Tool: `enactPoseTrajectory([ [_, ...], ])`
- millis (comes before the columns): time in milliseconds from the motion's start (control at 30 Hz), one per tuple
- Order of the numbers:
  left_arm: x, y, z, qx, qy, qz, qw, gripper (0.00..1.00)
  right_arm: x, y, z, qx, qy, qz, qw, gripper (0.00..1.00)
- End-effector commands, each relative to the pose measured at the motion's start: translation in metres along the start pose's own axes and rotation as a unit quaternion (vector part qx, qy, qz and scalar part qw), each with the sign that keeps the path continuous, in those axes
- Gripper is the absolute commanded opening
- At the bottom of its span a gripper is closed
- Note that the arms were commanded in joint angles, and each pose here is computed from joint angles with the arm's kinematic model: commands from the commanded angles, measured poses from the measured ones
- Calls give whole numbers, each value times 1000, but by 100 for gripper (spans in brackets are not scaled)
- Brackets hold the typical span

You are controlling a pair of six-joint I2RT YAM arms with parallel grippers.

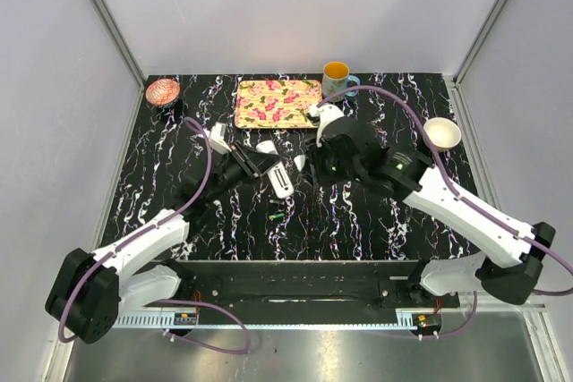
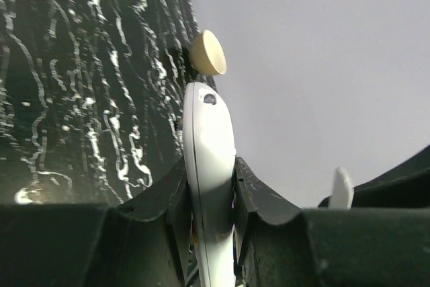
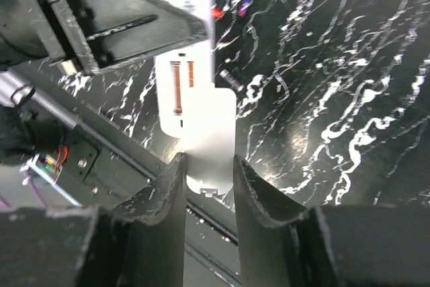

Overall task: Load the batteries into the remote control
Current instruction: Remove the battery cover from the remote control, then place the battery cover at the center of the board.

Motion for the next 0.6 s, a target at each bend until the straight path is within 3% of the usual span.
enactPoseTrajectory([
  [0, -6, 30, -6, -54, 8, 43, 998, 0, -43, 2, -2, -33, -89, 38, 995, 3],
  [133, -1, 33, -24, -67, 16, 51, 996, 0, -100, -15, 36, -2, -147, 100, 984, 0],
  [433, -9, 16, -64, -49, -11, 64, 997, 0, -169, -61, 120, 85, -238, 105, 962, 0],
  [567, -6, 9, -75, -46, -10, 55, 997, 0, -188, -57, 147, 106, -244, 108, 958, 0],
])
Point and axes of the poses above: each gripper's point midway between its finger pads, its own z axis out along the fingers, its own x axis along the line the jaws close on, y = z × x, the point moved 3 cm from there along -z, back along the fingers, and after that the axes turned 3 degrees about z, right-handed, at the moved point
